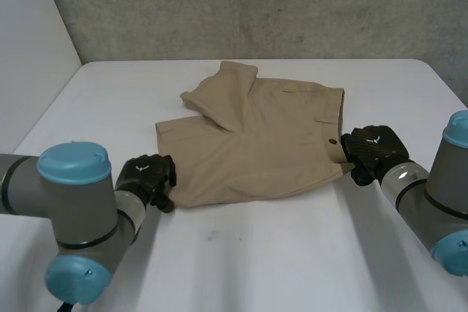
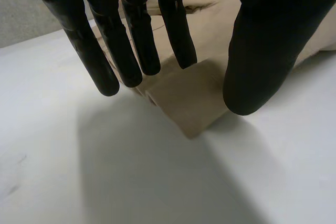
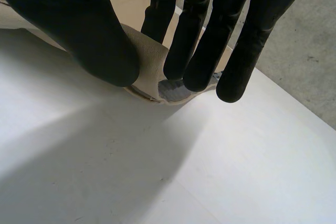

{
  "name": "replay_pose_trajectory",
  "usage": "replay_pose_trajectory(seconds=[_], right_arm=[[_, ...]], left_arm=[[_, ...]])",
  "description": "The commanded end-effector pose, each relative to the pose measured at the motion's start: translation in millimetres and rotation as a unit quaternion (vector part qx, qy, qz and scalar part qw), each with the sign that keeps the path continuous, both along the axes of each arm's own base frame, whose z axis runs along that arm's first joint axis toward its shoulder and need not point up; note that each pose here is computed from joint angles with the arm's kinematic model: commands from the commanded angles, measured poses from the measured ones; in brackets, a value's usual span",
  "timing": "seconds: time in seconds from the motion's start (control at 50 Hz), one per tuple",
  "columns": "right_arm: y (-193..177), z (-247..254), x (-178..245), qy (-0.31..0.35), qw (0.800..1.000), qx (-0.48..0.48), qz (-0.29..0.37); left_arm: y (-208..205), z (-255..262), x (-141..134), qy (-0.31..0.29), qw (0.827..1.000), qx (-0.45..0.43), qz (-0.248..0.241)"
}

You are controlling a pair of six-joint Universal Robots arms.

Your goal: Fold the shorts.

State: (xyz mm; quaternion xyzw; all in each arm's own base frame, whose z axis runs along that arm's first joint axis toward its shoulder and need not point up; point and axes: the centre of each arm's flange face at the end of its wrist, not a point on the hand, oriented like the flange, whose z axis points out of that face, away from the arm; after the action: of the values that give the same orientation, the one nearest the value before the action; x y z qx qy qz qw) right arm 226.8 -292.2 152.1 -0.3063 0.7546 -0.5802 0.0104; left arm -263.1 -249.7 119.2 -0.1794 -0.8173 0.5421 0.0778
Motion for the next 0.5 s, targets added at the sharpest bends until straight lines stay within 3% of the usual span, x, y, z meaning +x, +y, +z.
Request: replay_pose_trajectory(seconds=[0.02,0.32,0.5], right_arm=[[0,-1,0,0.002,1.0,0.0,0.001],[1,1,0,0.006,1.0,-0.003,0.003],[8,2,1,0.092,0.995,-0.012,0.04]], left_arm=[[-12,-5,-6,-0.02,1.0,-0.011,-0.01],[-9,9,-12,-0.035,0.999,-0.034,-0.023],[48,49,2,-0.145,0.984,-0.044,-0.094]])
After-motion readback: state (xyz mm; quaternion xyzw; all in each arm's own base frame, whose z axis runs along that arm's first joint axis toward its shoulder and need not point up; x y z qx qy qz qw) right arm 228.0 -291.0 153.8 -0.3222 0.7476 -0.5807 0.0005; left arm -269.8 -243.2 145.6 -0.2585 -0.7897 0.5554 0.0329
